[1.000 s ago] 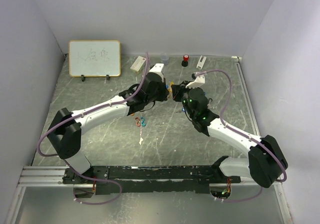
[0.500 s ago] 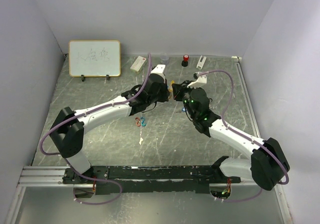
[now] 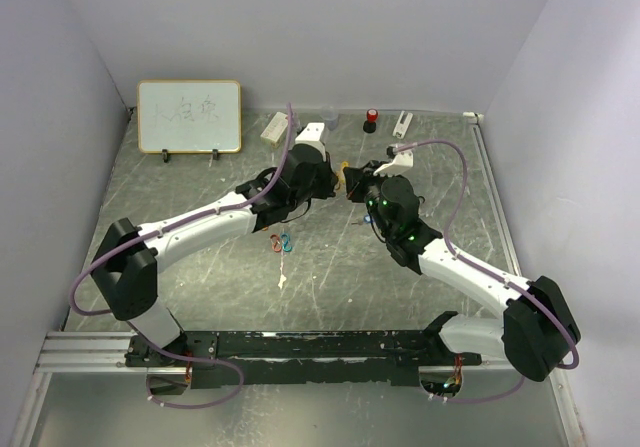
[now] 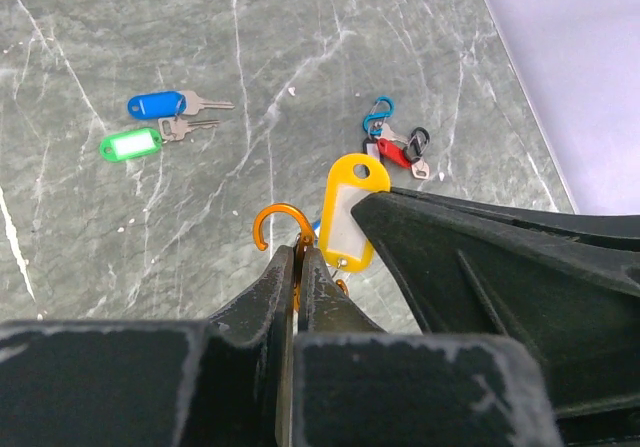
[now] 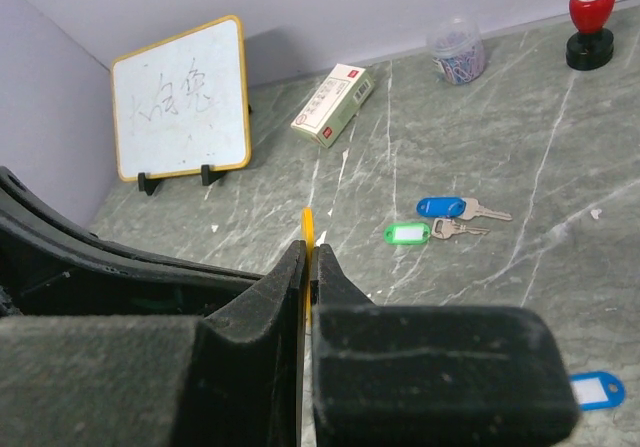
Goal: Put the keys on the keyring
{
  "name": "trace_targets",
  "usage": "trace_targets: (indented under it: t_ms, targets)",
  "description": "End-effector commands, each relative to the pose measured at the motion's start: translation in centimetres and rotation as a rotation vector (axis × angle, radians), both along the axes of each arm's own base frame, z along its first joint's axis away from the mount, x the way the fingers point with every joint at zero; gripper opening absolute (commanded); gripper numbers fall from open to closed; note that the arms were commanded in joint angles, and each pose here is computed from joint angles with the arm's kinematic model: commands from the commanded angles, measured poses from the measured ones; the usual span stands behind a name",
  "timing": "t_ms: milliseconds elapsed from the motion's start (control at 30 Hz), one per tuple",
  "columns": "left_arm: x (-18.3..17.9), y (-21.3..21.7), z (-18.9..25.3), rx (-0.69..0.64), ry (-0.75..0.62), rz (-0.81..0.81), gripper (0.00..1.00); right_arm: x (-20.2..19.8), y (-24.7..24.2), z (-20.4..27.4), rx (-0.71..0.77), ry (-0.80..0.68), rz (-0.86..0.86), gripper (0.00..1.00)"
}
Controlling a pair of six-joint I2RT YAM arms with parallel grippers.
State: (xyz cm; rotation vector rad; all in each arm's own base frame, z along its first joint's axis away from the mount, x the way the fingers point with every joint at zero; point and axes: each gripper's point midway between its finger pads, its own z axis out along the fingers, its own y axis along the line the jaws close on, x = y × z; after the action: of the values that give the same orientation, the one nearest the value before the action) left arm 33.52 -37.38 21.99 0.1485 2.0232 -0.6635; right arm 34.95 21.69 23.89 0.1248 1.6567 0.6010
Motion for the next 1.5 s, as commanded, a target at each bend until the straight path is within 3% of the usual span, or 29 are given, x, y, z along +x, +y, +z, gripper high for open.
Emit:
trace_targets:
  t_ms: [0, 1467]
  targets:
    - [-0.3, -0.1, 1.5, -0.042, -0.028, 0.000, 0.07, 0.1, 0.3, 1.3, 0.009, -0.029, -0.004, 0.00]
    - [-0.2, -0.9, 0.9, -0.026, -0.016, 0.006, 0.07, -0.2, -0.3, 1.5, -0.004, -0.037, -0.020, 0.00]
